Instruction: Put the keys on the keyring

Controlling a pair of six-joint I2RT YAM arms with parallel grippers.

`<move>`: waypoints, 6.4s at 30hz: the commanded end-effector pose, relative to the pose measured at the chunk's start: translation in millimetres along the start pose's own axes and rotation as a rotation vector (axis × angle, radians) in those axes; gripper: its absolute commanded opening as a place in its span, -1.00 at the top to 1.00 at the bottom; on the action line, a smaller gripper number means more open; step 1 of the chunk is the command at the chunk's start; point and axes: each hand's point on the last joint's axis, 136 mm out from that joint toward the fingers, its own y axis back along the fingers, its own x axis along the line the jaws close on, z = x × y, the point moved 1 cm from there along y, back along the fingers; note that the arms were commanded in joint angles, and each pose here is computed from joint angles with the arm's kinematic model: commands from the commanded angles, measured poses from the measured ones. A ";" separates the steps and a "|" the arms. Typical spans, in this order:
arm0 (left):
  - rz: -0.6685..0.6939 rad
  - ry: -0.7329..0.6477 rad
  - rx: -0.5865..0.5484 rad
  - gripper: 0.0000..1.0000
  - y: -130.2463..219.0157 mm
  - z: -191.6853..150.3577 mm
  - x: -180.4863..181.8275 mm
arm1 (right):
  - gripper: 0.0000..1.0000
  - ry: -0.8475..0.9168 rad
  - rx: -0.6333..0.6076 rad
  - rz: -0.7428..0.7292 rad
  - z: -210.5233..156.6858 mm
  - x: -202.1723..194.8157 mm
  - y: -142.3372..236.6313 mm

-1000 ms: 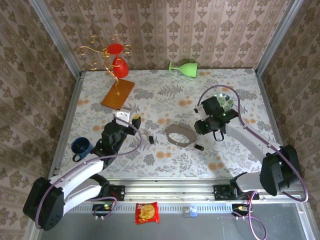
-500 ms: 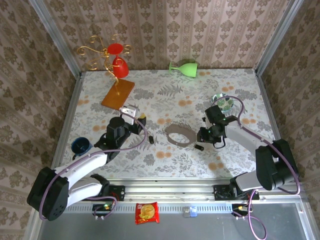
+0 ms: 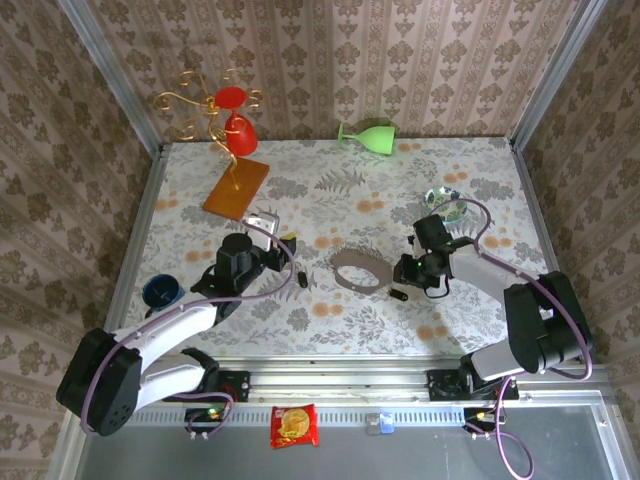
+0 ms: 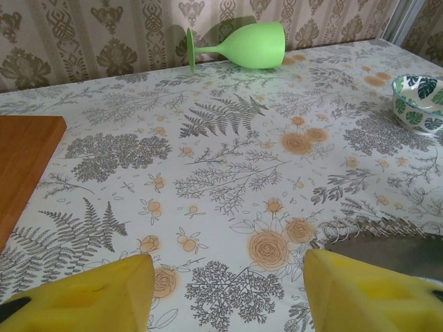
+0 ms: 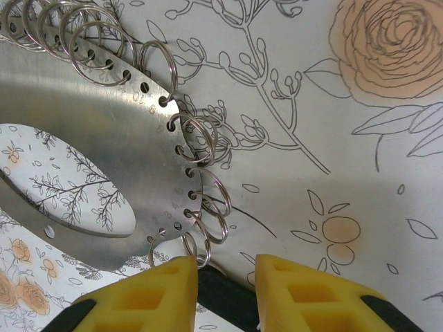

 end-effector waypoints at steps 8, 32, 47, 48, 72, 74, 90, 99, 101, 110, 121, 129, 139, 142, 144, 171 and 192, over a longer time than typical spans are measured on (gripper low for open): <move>-0.008 0.026 -0.015 -0.16 -1.3 12.5 -1.0 | 0.61 -0.018 0.046 0.049 -7.4 3.8 -11.3; -0.005 0.024 -0.018 -0.16 -0.7 12.3 -0.7 | 0.56 -0.013 0.058 0.073 -2.8 10.7 -22.9; 0.003 0.016 -0.017 -0.15 1.4 12.0 0.7 | 1.00 0.052 0.044 -0.004 -0.5 6.2 -6.8; 0.004 0.014 -0.015 -0.15 1.4 11.6 0.8 | 1.00 0.078 0.045 -0.024 -1.9 5.1 -4.7; 0.024 0.001 -0.017 -0.15 5.1 9.2 4.4 | 0.66 0.302 0.065 -0.213 6.6 22.7 -12.2; 0.023 0.000 -0.016 -0.15 5.2 8.4 4.3 | 0.65 0.302 0.067 -0.213 7.1 23.1 -13.7; 0.025 -0.001 -0.019 -0.15 6.5 9.1 4.7 | 0.62 0.302 0.079 -0.221 8.1 25.7 -12.1; 0.023 0.000 -0.019 -0.15 5.7 9.1 4.4 | 0.57 0.278 0.037 -0.090 14.4 48.6 4.1; 0.023 -0.001 -0.022 -0.15 6.4 10.0 4.4 | 0.57 0.255 0.031 -0.059 16.7 50.0 5.2; 0.023 -0.003 -0.021 -0.15 6.1 8.4 4.4 | 0.61 0.266 0.047 -0.150 19.6 33.5 5.0; 0.023 -0.006 -0.021 -0.15 6.8 8.3 4.6 | 0.59 0.280 0.115 -0.235 14.2 18.0 -9.2; 0.025 -0.006 -0.023 -0.15 7.3 9.1 4.7 | 0.59 0.292 0.152 -0.265 8.2 15.1 -16.7; 0.025 -0.006 -0.017 -0.15 7.6 7.1 4.9 | 0.54 0.309 0.174 -0.310 4.4 10.9 -20.2; 0.025 -0.006 -0.019 -0.15 7.8 7.5 4.9 | 0.52 0.304 0.184 -0.317 2.3 8.6 -21.5; 0.026 -0.006 -0.019 -0.15 7.8 7.4 5.1 | 0.52 0.301 0.191 -0.315 0.4 8.7 -21.8; 0.028 -0.015 -0.022 -0.15 9.4 8.8 5.4 | 1.00 0.354 0.105 -0.189 16.0 45.7 4.1; -0.023 -0.232 -0.073 -0.10 19.3 51.7 -5.5 | 1.00 0.957 -0.503 0.221 61.1 172.3 133.2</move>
